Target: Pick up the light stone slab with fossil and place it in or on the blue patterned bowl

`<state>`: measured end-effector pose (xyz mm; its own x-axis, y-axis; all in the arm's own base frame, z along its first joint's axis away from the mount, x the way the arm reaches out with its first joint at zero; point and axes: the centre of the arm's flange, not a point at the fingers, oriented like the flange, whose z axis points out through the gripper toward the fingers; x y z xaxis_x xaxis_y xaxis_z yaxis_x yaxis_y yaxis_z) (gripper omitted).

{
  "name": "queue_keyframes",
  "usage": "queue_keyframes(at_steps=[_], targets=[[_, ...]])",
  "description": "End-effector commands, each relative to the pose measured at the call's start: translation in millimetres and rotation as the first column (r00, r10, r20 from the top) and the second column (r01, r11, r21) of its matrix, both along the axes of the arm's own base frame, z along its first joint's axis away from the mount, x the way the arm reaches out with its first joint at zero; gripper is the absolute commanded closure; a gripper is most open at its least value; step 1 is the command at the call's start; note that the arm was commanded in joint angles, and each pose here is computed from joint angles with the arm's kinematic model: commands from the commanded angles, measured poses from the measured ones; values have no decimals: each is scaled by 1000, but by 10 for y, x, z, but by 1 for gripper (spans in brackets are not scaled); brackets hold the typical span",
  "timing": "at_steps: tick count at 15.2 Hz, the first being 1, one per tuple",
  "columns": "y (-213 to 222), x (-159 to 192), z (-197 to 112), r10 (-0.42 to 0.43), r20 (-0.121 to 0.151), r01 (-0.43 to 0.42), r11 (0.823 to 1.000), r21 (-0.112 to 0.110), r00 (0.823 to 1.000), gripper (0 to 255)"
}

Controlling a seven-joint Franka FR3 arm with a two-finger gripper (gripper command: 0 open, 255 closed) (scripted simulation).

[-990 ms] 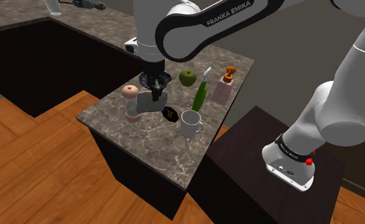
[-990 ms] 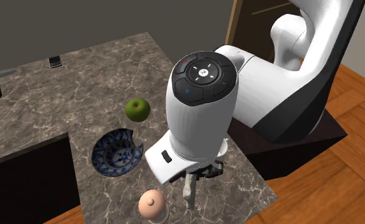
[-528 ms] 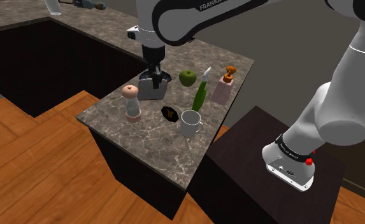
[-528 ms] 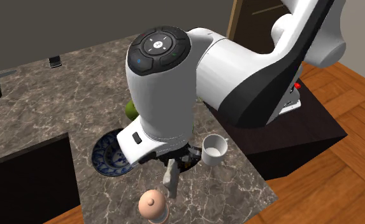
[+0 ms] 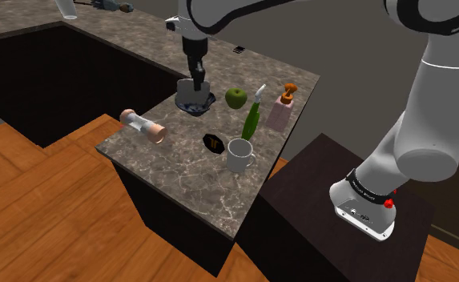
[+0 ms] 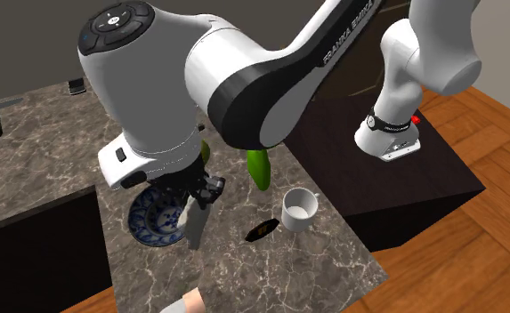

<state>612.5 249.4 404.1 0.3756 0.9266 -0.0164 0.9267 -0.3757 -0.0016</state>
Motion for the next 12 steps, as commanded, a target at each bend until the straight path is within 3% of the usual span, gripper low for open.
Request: queue_keyframes(at_steps=[1,9,12], targets=[[-153,192,22,1,0,-1,1000,0,1000,255],[-810,1013,101,1,0,-1,1000,0,1000,255],[-810,1013,-57,1,0,-1,1000,0,1000,255]])
